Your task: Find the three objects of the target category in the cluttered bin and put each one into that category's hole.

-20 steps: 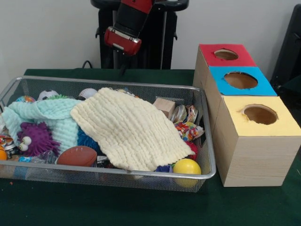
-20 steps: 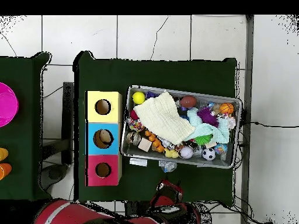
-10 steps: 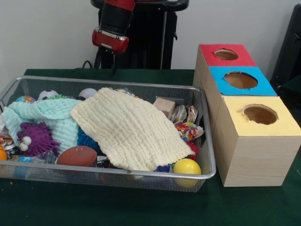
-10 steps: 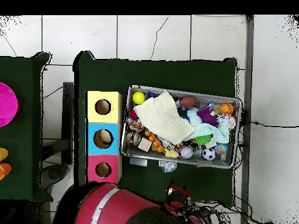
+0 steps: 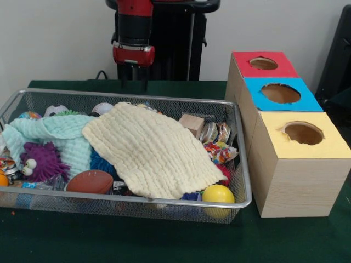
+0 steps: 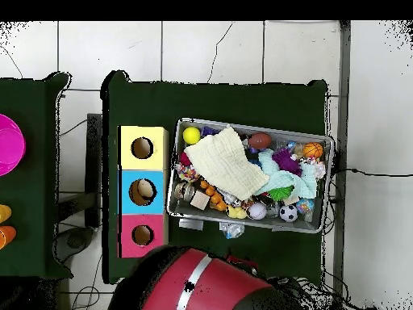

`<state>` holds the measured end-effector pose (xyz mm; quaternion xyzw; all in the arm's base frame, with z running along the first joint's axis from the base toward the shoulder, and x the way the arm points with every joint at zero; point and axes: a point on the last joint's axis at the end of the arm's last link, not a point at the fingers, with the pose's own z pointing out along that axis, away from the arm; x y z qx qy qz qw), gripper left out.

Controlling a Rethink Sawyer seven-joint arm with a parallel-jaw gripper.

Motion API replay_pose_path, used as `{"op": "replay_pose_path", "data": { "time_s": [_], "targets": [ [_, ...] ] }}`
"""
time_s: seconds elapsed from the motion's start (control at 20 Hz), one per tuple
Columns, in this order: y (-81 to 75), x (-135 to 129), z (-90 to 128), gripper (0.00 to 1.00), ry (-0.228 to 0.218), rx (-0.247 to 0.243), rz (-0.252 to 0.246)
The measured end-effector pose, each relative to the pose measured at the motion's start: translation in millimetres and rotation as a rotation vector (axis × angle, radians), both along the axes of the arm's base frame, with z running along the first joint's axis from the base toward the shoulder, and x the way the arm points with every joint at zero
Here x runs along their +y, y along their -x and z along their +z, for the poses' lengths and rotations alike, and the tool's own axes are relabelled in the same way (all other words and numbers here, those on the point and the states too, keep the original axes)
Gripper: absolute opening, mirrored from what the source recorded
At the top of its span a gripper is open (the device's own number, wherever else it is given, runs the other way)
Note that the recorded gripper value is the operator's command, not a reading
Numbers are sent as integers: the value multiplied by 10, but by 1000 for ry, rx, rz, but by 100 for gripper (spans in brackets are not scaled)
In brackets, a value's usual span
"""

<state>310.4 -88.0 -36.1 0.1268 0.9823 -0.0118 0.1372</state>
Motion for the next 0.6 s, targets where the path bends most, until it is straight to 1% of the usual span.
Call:
{"op": "replay_pose_path", "data": {
  "time_s": [0.05,0.1,0.2,0.35,0.6],
  "targets": [
    [0,13,-11,100,-12,1,7],
    [-1,35,-31,100,-34,0,17],
    [-7,52,-47,100,-46,-2,19],
    [-22,83,-76,100,-60,-6,14],
    [-9,89,-89,100,-62,-2,14]
  ]
}}
